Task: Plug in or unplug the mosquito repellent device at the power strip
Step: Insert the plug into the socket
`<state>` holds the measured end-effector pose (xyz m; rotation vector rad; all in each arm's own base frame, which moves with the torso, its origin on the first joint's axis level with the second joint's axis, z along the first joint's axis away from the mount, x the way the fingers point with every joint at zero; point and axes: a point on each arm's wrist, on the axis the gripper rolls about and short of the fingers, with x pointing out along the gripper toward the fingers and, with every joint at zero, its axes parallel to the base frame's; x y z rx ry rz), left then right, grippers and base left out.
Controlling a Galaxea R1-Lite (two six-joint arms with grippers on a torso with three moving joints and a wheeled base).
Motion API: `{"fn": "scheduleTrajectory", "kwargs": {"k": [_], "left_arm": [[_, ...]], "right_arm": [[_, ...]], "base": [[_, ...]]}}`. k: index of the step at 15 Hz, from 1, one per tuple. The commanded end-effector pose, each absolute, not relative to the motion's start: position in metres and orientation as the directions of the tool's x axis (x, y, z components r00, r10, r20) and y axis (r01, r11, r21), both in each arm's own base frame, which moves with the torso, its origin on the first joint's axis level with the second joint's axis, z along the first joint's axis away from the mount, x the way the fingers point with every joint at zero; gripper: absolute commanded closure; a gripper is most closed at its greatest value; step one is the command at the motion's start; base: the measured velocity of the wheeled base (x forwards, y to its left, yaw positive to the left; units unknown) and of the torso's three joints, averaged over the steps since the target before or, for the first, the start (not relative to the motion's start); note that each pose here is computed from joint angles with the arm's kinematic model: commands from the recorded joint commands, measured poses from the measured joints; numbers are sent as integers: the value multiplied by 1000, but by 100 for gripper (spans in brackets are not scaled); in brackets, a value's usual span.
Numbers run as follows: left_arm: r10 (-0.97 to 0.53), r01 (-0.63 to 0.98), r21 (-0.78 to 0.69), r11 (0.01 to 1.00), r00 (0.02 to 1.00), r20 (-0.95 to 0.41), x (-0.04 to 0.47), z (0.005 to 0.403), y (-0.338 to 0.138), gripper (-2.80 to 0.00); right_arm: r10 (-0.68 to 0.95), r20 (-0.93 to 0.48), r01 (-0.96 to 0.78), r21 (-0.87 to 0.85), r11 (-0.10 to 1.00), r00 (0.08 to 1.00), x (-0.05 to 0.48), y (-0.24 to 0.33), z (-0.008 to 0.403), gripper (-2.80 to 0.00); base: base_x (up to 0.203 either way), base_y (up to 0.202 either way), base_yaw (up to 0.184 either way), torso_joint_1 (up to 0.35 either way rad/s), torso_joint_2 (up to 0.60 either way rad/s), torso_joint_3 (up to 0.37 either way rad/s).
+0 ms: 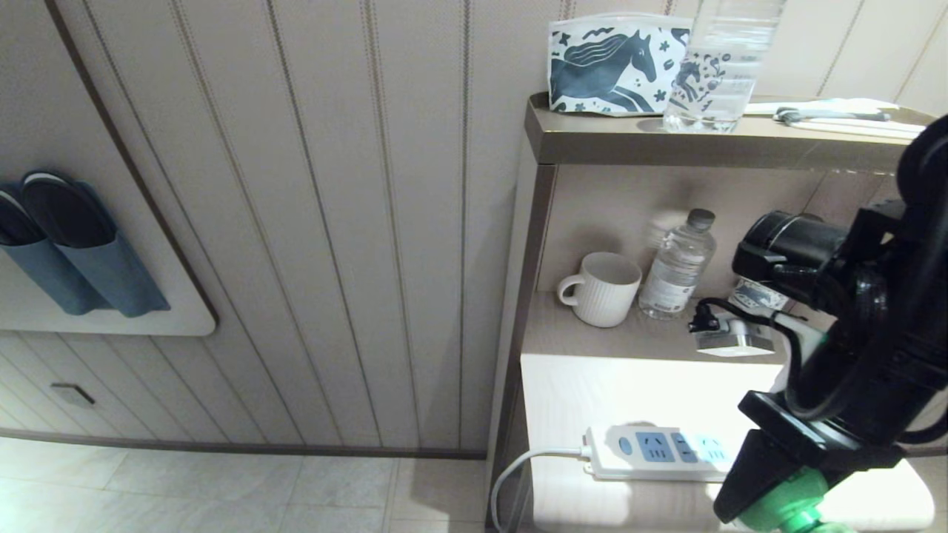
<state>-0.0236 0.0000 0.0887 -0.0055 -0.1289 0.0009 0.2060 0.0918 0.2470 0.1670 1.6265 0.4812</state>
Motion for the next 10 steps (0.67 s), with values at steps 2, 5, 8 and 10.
{"fn": "scheduleTrajectory", "kwargs": {"k": [2, 5, 8, 10], "left_arm": [[2, -1, -6, 1000, 992, 130, -24, 89, 0, 0], [2, -1, -6, 1000, 992, 130, -24, 89, 0, 0], [2, -1, -6, 1000, 992, 130, -24, 89, 0, 0], [2, -1, -6, 1000, 992, 130, -24, 89, 0, 0]], "right_arm": [[388, -906, -140, 412, 900, -169, 225, 98, 235, 0], [480, -862, -46, 493, 869, -165, 244, 96, 235, 0], [503, -855, 25, 504, 863, -127, 245, 87, 241, 0], [511, -853, 72, 506, 860, -103, 249, 77, 241, 0]], "base": [[0, 0, 0, 0, 0, 0], [0, 0, 0, 0, 0, 0], [0, 0, 0, 0, 0, 0], [0, 0, 0, 0, 0, 0]]}}
